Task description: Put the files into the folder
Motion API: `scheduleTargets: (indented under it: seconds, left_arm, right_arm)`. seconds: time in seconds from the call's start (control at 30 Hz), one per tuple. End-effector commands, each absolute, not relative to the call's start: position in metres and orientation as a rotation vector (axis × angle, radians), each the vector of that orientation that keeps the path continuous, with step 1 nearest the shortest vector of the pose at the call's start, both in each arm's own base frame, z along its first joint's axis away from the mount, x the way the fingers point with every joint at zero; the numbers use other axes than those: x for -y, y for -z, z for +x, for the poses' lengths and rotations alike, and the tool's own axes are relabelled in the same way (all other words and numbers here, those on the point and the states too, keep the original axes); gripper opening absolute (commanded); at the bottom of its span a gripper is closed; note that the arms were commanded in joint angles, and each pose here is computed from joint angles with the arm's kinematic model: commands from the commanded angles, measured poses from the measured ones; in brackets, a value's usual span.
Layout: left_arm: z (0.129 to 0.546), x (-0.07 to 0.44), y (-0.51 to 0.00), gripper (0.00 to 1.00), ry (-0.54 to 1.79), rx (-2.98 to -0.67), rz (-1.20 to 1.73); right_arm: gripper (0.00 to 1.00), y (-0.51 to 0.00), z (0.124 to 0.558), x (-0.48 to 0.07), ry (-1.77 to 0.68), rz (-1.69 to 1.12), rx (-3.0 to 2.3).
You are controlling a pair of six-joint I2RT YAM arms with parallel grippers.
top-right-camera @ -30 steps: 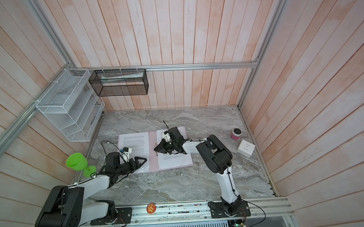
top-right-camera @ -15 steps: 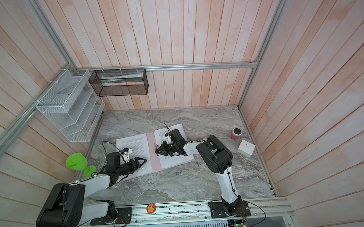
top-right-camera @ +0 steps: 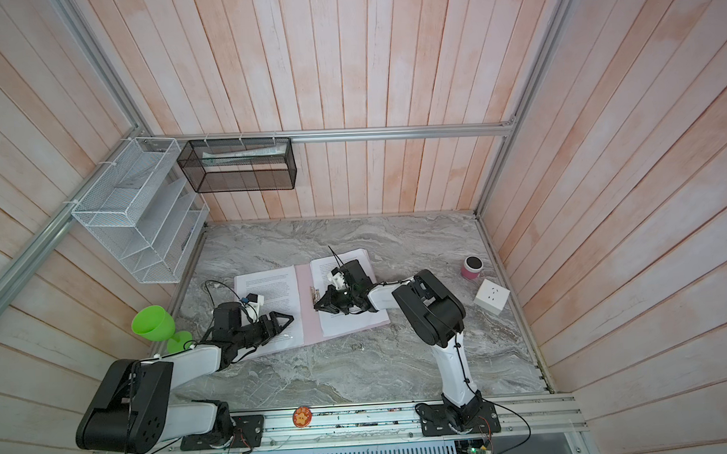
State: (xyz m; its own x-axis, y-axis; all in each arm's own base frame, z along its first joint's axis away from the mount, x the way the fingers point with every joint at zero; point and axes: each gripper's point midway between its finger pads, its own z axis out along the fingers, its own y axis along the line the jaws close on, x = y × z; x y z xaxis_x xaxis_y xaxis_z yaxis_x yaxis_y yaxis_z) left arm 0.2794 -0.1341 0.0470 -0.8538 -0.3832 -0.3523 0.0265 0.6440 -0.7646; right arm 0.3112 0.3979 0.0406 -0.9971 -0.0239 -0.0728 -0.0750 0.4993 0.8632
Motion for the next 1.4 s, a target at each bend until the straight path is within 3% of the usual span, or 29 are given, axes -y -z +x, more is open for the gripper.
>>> scheduleTargets:
  seconds: [0.0, 1.2, 1.37]
  left_arm:
    - [0.279, 0.131, -0.041, 0.77, 1.088, -2.397, -0.300]
    - [0.285, 0.125, -0.023, 0.76, 1.030, -2.470, -0.362]
    - [0.285, 0.126, -0.024, 0.76, 1.035, -2.470, -0.357]
  right_arm:
    - [0.05, 0.014, 0.303, -0.362, -1.289, 0.031, -2.864]
    - [0.04, 0.065, 0.296, -0.326, -0.922, -0.055, -3.010]
    - [0.04, 0.057, 0.292, -0.337, -1.044, -0.057, -2.992]
